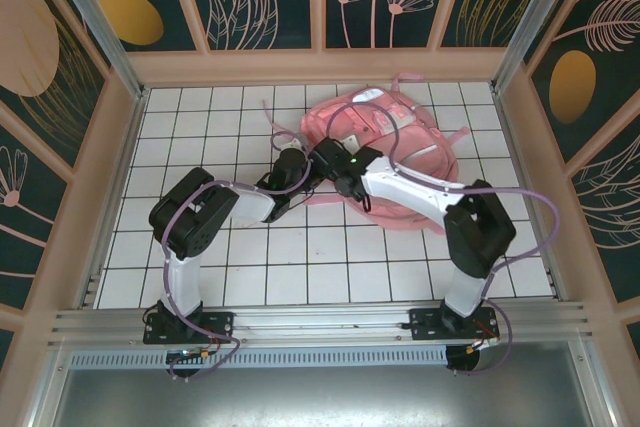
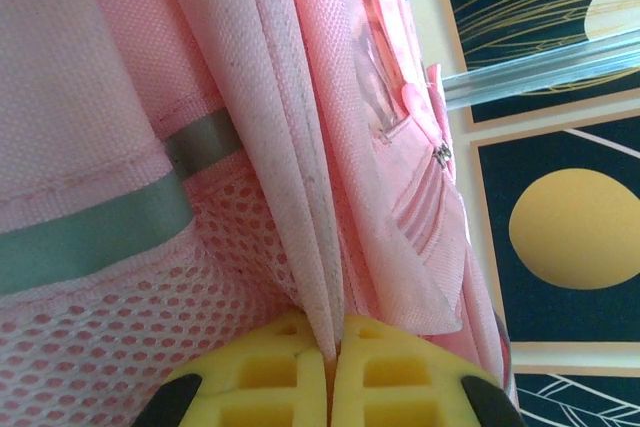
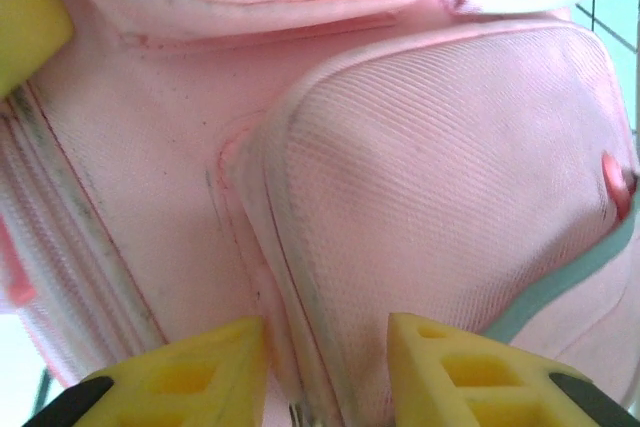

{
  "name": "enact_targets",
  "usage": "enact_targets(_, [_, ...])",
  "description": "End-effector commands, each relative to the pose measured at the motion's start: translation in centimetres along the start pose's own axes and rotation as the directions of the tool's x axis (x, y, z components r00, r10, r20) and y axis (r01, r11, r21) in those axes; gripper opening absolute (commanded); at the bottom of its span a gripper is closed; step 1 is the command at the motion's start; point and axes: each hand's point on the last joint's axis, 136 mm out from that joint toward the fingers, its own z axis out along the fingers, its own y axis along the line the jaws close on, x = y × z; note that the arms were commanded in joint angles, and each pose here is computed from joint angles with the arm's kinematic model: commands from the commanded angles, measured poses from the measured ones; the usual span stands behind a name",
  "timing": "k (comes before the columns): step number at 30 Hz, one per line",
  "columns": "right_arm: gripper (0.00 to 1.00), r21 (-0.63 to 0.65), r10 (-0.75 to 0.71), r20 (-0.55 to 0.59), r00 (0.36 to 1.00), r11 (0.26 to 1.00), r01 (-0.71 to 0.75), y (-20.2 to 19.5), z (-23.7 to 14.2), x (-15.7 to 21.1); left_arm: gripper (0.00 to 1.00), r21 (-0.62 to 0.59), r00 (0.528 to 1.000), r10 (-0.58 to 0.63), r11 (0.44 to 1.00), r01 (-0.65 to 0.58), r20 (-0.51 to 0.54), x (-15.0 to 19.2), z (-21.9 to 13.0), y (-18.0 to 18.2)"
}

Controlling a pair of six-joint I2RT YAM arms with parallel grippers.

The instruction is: Pack the student bag

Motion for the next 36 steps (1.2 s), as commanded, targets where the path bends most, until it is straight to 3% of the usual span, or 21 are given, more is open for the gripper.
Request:
enact_targets(1, [0.36,-0.037,0.216,0.030,0.976,0.976,-0.214,-3.3,-2.3,0.3,0.05,0.123,0.999,0.022,0.992,-0.026,0.033,-1.3,-0.2,-4.6])
enact_targets(5, [0.36,-0.139,0.331,-0.013,0.944,0.934,-0.329,-3.6,-2.9,1.5,0.05,0.118,1.000,0.021,0.993,-0.023,0.020,-1.0,0.0,-4.2])
enact_targets(11, [0.44,-0.319,0.457,-0.038,0.889,0.837,-0.444,-1.2,-2.7,-0.9,0.05,0.119,1.000,0.019,0.993,-0.021,0.018,-1.0,0.0,-4.3])
enact_targets(17, [0.50,-0.260,0.527,-0.152,0.836,0.795,-0.548,0.4,-1.3,0.4,0.05,0.118,0.999,0.024,0.993,-0.027,0.025,-1.1,-0.2,-4.5])
enact_targets(25, [0.36,-0.293,0.605,-0.264,0.751,0.692,-0.660,2.1,-1.7,3.6,0.05,0.157,0.999,0.019,0.987,-0.023,0.027,-1.5,0.2,-5.6])
enact_targets(36, [0.28,-0.195,0.634,-0.196,0.748,0.722,-0.664,1.2,0.8,4.2,0.05,0.173,1.000,0.002,0.985,-0.005,0.017,-1.2,0.0,-5.9])
